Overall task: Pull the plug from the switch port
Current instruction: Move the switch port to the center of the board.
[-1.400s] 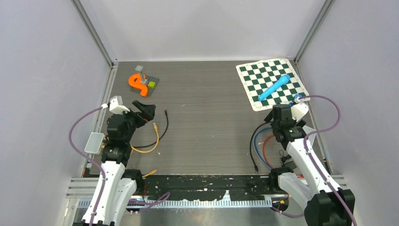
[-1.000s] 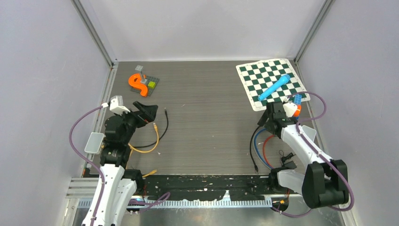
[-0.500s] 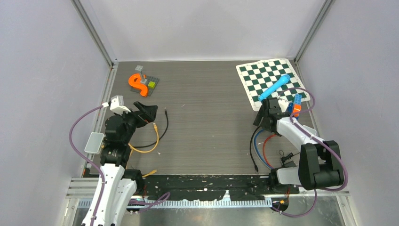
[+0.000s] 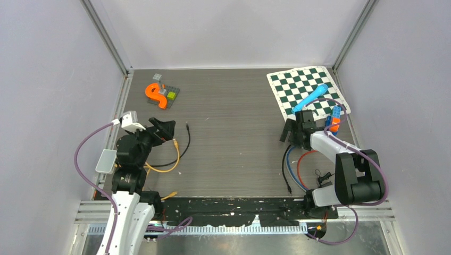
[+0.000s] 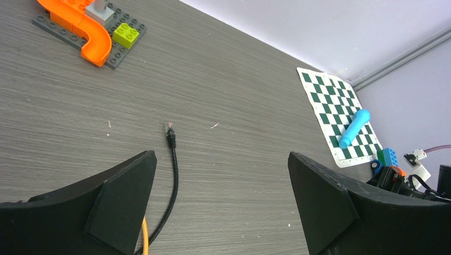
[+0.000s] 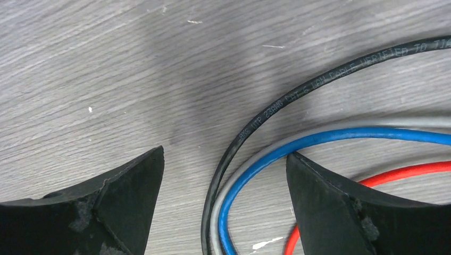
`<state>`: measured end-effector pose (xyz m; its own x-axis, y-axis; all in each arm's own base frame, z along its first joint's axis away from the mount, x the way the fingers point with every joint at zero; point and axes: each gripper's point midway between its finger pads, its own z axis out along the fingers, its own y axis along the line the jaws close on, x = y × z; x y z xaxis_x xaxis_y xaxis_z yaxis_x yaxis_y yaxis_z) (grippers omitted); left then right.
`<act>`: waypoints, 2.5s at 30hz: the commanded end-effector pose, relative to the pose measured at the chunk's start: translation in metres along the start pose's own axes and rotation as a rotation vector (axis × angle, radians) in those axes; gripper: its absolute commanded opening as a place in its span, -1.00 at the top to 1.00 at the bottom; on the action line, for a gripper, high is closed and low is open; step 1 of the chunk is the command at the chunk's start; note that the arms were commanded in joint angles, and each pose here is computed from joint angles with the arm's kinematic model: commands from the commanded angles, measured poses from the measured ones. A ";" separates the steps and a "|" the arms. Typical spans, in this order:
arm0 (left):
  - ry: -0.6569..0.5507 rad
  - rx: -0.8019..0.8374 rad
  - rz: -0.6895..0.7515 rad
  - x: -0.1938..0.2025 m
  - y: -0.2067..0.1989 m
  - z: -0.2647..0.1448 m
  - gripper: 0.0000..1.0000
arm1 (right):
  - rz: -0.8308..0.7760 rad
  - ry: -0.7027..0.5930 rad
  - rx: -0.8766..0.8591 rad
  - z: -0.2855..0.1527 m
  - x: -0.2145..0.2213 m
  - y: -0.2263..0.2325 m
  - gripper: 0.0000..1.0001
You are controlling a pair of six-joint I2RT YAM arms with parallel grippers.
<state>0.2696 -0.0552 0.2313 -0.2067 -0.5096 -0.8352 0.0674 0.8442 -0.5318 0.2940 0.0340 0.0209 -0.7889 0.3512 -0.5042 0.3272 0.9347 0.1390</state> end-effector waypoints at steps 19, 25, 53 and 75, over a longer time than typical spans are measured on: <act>-0.024 0.009 0.000 -0.007 -0.003 0.002 -0.98 | -0.332 0.160 -0.289 -0.033 0.109 0.087 -0.52; -0.019 0.007 0.004 -0.005 -0.002 0.002 -0.98 | -0.388 0.115 -0.337 -0.059 0.108 0.108 -0.53; -0.032 0.031 0.003 -0.007 -0.006 -0.005 -0.98 | 0.342 -0.387 0.215 -0.079 -0.119 -0.109 -0.91; -0.027 0.036 0.004 -0.009 -0.009 -0.001 -0.98 | 0.363 -0.336 0.162 0.004 -0.110 -0.125 -0.91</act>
<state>0.2668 -0.0562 0.2329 -0.2019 -0.5120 -0.8349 0.0766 0.8416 -0.5347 0.3330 -0.1184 0.0542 -0.4583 0.5797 -0.6738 0.6502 0.7355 0.1905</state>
